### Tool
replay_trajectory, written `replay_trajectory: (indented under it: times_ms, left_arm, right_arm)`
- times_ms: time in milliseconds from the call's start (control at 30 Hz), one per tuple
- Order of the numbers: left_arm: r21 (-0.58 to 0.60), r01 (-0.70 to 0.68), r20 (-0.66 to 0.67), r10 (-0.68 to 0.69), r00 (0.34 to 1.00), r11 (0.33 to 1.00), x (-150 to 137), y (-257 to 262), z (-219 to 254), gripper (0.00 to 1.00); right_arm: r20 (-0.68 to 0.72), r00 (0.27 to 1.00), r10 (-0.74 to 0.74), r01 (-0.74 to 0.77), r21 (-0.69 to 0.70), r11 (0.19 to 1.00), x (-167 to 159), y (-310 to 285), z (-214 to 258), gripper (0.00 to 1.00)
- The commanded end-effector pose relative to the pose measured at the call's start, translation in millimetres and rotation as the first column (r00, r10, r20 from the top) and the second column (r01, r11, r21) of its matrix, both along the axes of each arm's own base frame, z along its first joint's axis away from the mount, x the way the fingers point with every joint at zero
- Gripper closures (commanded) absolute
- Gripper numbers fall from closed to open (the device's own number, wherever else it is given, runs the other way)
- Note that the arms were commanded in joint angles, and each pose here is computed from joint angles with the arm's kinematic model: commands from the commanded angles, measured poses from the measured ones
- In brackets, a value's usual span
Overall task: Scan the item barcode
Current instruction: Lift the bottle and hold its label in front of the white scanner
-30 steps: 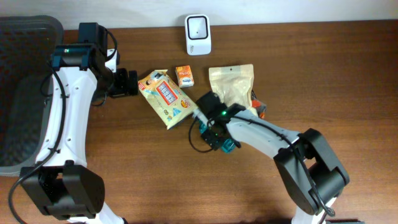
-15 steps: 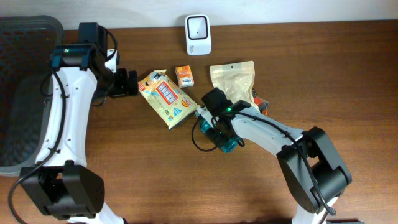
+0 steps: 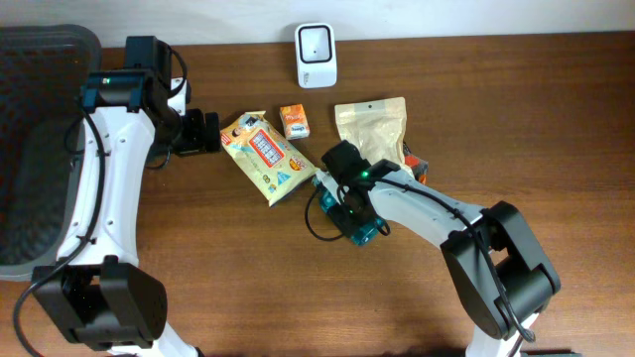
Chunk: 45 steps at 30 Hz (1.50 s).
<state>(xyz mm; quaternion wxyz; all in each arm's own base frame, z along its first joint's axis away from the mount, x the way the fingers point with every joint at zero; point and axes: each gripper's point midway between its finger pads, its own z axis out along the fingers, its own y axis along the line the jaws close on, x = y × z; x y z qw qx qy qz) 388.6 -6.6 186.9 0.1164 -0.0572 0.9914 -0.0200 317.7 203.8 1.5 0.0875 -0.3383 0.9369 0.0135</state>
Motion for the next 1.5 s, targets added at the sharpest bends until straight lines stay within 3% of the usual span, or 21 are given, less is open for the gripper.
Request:
replay_trajectory:
  times_ms: [0, 367, 600, 733, 1167, 1333, 1467]
  left_arm:
    - [0.004, 0.000, 0.016, 0.000, 1.000, 1.000, -1.5, 0.7, 5.5, 0.01]
    - [0.004, 0.000, 0.016, 0.000, 1.000, 1.000, -1.5, 0.7, 5.5, 0.01]
    - [0.004, 0.000, 0.016, 0.000, 1.000, 1.000, -1.5, 0.8, 5.5, 0.01]
    - [0.004, 0.000, 0.016, 0.000, 1.000, 1.000, -1.5, 0.7, 5.5, 0.01]
    - [0.004, 0.000, 0.016, 0.000, 1.000, 1.000, -1.5, 0.7, 5.5, 0.01]
    - [0.004, 0.000, 0.016, 0.000, 1.000, 1.000, -1.5, 0.7, 5.5, 0.01]
    - [0.004, 0.000, 0.016, 0.000, 1.000, 1.000, -1.5, 0.7, 5.5, 0.01]
  right_arm:
    - [-0.009, 0.998, -0.054, 0.054, 0.009, 0.998, 5.9, 3.4, 2.0, 0.48]
    - [0.041, 0.981, -0.191, 0.188, 0.076, 0.979, 48.3, 4.3, 50.5, 0.51]
    - [0.179, 0.933, -0.312, 0.270, 0.223, 0.937, 108.4, 8.2, 106.8, 0.51]
    - [0.276, 0.868, -0.413, 0.298, 0.377, 0.877, 149.8, 16.5, 138.1, 0.55]
    - [0.430, 0.700, -0.570, 0.202, 0.647, 0.736, 243.4, 23.2, 204.7, 0.55]
    - [0.435, 0.688, -0.581, 0.181, 0.672, 0.718, 282.6, 27.1, 223.5, 0.57]
    - [0.419, 0.691, -0.589, 0.191, 0.680, 0.708, 314.6, 37.0, 211.4, 0.59]
